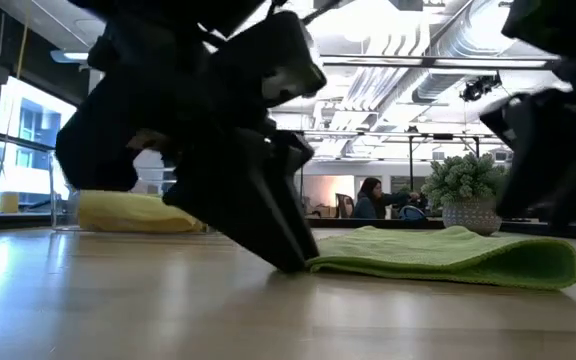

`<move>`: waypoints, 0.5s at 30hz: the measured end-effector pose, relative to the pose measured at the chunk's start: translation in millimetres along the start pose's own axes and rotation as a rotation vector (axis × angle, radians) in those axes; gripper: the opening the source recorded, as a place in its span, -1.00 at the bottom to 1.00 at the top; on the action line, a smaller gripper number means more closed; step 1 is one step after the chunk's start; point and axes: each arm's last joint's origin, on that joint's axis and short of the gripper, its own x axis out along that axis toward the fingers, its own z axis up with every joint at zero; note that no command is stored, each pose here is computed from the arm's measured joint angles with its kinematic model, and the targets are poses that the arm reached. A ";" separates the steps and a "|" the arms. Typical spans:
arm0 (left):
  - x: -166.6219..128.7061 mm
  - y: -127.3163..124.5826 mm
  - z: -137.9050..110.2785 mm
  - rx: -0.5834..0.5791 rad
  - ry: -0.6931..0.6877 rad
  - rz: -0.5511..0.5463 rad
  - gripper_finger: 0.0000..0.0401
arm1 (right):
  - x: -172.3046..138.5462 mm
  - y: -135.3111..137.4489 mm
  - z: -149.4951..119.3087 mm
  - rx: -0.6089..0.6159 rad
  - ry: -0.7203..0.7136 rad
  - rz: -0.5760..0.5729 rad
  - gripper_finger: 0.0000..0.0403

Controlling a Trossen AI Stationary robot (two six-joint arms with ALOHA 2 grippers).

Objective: Roll microfiber towels into tight, uniform cylinder then place into a basket
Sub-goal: Roll the green towel

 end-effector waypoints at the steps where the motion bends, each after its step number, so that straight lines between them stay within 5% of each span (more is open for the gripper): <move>1: 1.6 -1.8 -0.7 -0.030 -0.001 -0.004 -0.47 | 0.6 -0.2 -1.6 0.001 0.020 0.010 -0.20; 8: 24.9 -18.5 2.4 -0.161 -0.155 -0.057 -0.47 | 1.5 -2.2 -10.1 -0.057 0.115 0.023 -0.20; 15: 22.7 -22.0 9.8 -0.068 -0.195 -0.015 -0.47 | -5.6 -5.6 -11.5 -0.063 0.210 0.014 -0.20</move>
